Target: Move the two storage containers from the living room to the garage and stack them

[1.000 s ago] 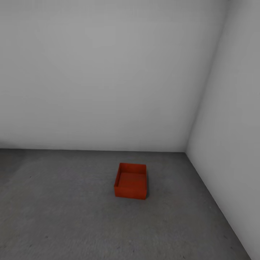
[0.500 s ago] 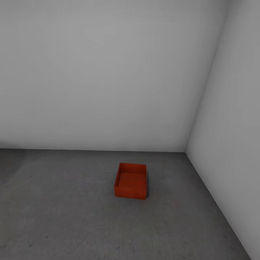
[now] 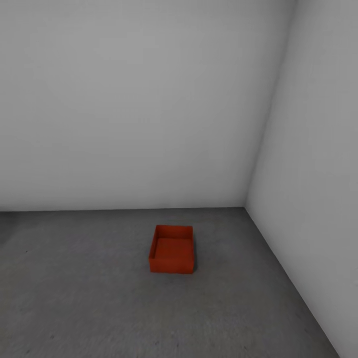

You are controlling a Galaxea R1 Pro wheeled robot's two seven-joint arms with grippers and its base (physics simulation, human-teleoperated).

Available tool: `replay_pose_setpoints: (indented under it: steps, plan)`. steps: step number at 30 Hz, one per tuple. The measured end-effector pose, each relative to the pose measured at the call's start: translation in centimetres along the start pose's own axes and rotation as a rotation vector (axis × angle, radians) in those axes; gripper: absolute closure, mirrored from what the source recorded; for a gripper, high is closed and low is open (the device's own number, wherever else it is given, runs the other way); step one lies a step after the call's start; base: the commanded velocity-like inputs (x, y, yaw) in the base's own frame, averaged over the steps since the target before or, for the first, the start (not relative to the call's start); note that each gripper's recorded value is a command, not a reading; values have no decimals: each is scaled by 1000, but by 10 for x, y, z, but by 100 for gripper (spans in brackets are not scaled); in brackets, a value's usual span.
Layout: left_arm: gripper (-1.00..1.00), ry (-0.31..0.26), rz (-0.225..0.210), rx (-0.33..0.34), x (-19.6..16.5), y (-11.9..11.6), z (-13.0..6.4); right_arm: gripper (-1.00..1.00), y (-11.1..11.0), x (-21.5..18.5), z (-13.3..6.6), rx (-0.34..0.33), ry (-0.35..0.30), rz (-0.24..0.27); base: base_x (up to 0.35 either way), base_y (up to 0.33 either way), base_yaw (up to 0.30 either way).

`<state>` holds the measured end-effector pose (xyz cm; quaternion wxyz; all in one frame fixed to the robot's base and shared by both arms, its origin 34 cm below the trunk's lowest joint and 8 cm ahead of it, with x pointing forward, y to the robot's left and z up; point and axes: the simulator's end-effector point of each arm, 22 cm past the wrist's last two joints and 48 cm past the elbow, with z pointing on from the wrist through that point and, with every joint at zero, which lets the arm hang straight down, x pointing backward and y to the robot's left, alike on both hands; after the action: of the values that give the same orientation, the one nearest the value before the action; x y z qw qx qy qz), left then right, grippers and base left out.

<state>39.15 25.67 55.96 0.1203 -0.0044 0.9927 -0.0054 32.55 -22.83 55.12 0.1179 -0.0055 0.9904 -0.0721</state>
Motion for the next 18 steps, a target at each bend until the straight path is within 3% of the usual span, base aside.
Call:
replay_pose_setpoints:
  steps: [11, 15, 18]
  plan:
    - [-100, 0, 2, 6, 0, -4, 0, -100, -1, 4, 0, -2, 6, -1, 0, 0, -245]
    - [-100, 7, -1, 21, 3, -13, 0, -100, -2, 31, -1, -33, 40, -5, 0, 0, -245]
    - [-100, 42, -2, 39, 33, -25, 0, -100, 0, 59, -4, -49, 72, -9, 0, 0, -245]
